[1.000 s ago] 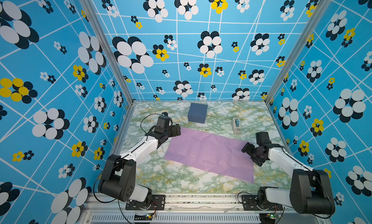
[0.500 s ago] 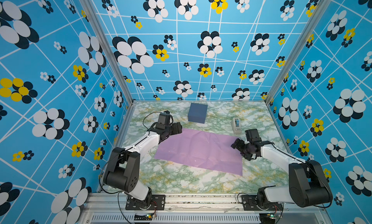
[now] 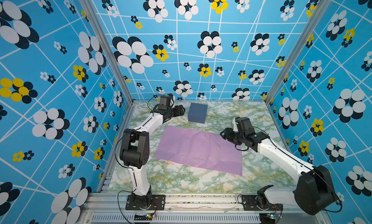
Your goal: Wrap the gift box in paper
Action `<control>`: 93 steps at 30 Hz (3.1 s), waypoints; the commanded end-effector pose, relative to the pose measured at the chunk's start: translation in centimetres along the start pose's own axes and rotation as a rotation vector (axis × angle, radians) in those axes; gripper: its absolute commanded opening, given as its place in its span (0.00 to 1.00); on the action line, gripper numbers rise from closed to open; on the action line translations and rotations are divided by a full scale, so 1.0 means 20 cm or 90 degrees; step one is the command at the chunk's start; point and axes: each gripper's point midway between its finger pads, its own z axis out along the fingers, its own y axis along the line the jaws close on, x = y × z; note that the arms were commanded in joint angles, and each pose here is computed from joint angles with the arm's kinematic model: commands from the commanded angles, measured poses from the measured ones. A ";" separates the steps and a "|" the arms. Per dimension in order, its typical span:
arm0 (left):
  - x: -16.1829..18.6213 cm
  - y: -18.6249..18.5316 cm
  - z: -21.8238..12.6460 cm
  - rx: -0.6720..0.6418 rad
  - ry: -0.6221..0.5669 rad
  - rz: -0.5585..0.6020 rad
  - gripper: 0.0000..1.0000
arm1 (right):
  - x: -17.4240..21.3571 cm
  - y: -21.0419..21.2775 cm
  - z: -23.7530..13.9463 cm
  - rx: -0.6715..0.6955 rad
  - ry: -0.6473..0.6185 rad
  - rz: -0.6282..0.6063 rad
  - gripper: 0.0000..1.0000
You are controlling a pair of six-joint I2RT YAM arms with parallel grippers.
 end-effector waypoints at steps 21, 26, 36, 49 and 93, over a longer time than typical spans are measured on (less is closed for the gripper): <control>-0.22 -0.07 0.55 0.141 -0.079 -0.013 0.86 | 0.13 0.30 0.88 -0.157 0.052 0.128 0.18; -0.23 -0.08 0.67 0.152 -0.088 -0.018 0.87 | 0.21 0.16 0.93 -0.103 0.082 0.151 0.13; -0.20 -0.08 0.85 0.168 -0.103 -0.039 0.89 | 0.29 0.08 0.97 -0.078 0.113 0.174 0.13; -0.20 -0.30 0.89 0.352 -0.079 -0.022 0.87 | 0.29 0.03 0.96 -0.069 0.115 0.179 0.12; -0.01 -0.58 0.80 0.440 -0.007 0.077 0.87 | 0.20 -0.26 0.68 0.005 0.107 0.170 0.15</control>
